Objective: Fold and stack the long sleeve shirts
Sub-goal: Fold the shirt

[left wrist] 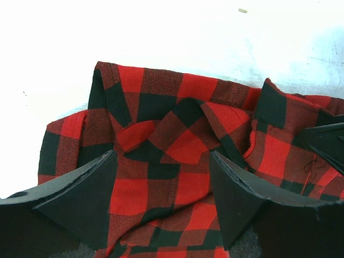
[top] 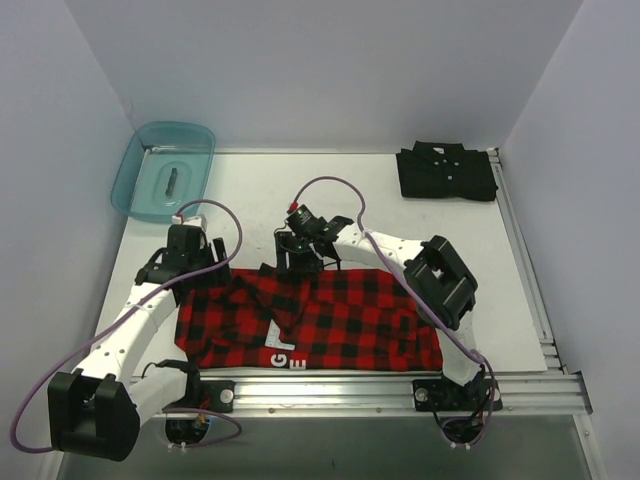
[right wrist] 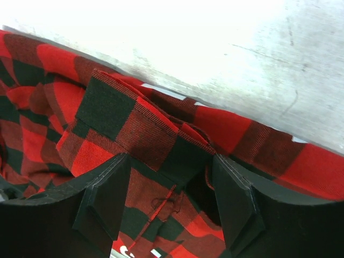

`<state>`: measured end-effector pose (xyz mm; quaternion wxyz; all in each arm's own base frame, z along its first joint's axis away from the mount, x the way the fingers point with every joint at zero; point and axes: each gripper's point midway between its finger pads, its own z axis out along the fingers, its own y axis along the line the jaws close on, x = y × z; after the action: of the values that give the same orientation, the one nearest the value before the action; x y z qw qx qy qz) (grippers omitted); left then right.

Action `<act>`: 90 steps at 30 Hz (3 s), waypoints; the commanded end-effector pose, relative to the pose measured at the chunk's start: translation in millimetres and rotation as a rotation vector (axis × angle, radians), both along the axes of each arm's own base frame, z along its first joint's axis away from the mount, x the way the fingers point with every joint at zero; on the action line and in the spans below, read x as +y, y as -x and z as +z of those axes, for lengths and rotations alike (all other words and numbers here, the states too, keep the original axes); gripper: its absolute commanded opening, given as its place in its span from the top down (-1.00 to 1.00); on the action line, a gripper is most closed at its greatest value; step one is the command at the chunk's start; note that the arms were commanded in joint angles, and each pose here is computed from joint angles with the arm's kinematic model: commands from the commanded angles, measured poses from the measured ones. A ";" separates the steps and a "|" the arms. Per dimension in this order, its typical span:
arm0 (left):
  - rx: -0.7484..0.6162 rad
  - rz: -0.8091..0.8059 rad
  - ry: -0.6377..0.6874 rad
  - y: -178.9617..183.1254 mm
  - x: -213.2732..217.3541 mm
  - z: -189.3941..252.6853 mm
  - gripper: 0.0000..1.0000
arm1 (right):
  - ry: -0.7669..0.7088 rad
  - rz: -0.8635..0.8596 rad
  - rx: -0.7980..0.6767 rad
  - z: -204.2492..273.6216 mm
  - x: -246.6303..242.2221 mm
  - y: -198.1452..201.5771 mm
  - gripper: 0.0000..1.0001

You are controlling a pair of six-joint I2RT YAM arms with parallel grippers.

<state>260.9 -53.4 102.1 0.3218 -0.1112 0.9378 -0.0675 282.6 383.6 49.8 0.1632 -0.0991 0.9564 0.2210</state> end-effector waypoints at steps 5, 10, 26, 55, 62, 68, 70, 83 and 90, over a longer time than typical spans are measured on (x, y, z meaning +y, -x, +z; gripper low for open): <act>-0.067 -0.001 0.008 -12.0 1.4 12.8 -0.56 | -0.036 -0.007 0.021 -3.6 11.5 -2.6 -0.22; -0.066 -0.003 0.012 -12.3 1.2 12.3 -0.56 | -0.024 -0.029 0.040 -10.9 10.5 -2.2 -0.25; -0.066 -0.006 0.026 -13.4 0.6 12.1 -0.56 | -0.059 0.019 -0.099 41.4 10.9 -11.5 0.57; -0.053 -0.013 0.039 -13.7 -1.1 8.7 -0.55 | -0.032 0.081 -0.113 29.4 36.0 -2.7 0.52; -0.050 -0.012 0.039 -13.7 -0.6 7.5 -0.55 | 0.042 0.035 -0.107 8.6 20.7 -7.0 0.52; -0.051 -0.012 0.039 -13.8 -0.6 7.9 -0.55 | 0.085 0.024 -0.098 -6.1 13.2 -8.9 0.53; -0.049 -0.011 0.037 -13.5 -0.1 7.3 -0.55 | 0.088 0.029 -0.095 -8.3 13.4 -7.9 0.59; -0.052 -0.004 0.039 -14.2 1.5 8.3 -0.55 | -0.034 0.064 -0.208 84.4 -9.1 24.5 1.00; -0.055 0.005 0.040 -14.9 3.5 8.6 -0.55 | -0.085 0.128 -0.241 116.3 -54.7 87.9 1.00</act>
<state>264.6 -49.7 101.9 0.3211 -0.1194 0.9361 -0.0802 217.6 351.1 163.8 0.2699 -0.1699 0.9099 0.2653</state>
